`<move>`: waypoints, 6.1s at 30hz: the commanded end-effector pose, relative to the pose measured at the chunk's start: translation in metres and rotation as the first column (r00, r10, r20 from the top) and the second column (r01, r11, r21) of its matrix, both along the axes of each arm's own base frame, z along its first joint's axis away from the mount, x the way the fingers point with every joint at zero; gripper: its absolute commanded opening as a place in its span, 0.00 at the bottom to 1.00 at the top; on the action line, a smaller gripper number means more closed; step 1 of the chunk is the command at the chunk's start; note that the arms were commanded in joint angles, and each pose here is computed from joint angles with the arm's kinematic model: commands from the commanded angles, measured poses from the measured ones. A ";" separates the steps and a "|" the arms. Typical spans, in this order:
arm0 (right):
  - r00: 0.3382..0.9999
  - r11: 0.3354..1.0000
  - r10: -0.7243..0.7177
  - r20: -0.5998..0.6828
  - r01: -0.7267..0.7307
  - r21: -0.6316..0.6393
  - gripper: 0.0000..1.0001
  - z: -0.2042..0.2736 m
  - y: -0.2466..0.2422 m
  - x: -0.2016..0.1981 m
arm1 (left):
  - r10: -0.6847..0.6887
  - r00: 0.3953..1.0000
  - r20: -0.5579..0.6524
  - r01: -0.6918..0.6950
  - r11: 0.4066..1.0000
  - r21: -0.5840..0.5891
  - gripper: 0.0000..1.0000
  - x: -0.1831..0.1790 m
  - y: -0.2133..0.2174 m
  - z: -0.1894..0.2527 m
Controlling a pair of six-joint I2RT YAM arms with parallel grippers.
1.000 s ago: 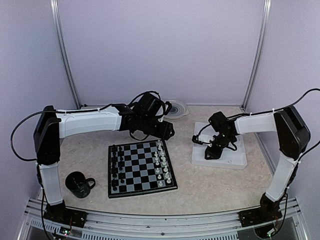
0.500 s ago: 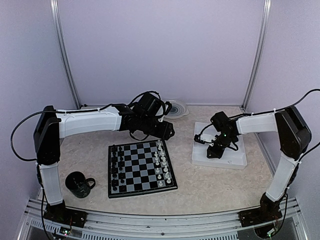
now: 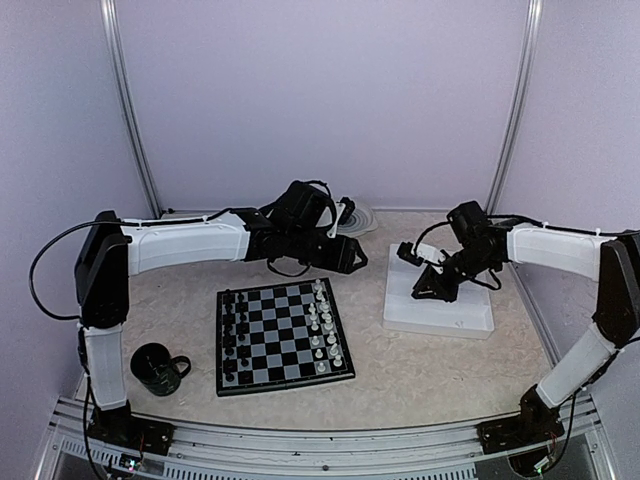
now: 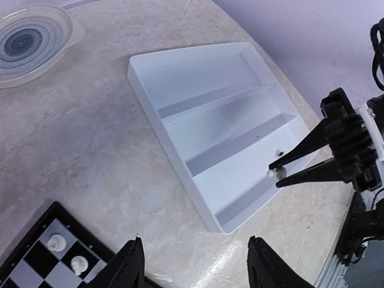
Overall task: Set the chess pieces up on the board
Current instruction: Pass from the right arm to the left, then place the pawn at h2, then pick up the pawn from the storage box.
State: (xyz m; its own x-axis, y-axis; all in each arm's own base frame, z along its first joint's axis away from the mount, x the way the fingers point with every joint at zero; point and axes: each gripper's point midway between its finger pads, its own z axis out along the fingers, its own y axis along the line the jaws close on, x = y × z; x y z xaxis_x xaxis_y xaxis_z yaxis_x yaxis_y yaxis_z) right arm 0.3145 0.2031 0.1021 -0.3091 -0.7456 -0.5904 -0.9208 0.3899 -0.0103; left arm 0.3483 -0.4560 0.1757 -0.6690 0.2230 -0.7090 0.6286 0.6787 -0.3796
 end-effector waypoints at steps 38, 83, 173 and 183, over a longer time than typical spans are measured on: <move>0.966 0.935 0.217 0.142 -0.247 0.253 0.12 0.092 0.078 0.008 | -0.334 0.888 -0.315 0.137 0.847 -0.514 0.28 -0.030 -0.065 -0.001; 0.999 0.968 -0.039 -0.009 0.040 0.246 0.51 0.036 -0.006 0.021 | 0.138 0.990 0.022 -0.128 0.837 0.531 0.00 0.039 0.117 -0.051; 0.934 0.951 -0.244 -0.260 0.179 -0.251 0.40 -0.076 -0.125 -0.020 | 0.129 0.991 0.035 -0.133 0.931 0.340 0.42 0.046 0.060 -0.011; 0.925 0.943 -0.258 -0.278 0.179 -0.279 0.28 -0.091 -0.126 -0.022 | 0.126 0.992 0.030 -0.129 0.933 0.335 0.42 0.045 0.059 -0.015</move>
State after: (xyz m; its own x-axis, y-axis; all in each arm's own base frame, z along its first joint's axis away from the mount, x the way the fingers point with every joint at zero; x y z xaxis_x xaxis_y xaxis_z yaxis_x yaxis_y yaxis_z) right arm 0.2958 0.0781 0.0211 -0.6063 -0.7465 -0.2743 -0.7925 0.5957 0.1306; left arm 0.3943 -0.3896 0.1614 -0.7082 0.3708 -0.6008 0.5211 0.8487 -0.0905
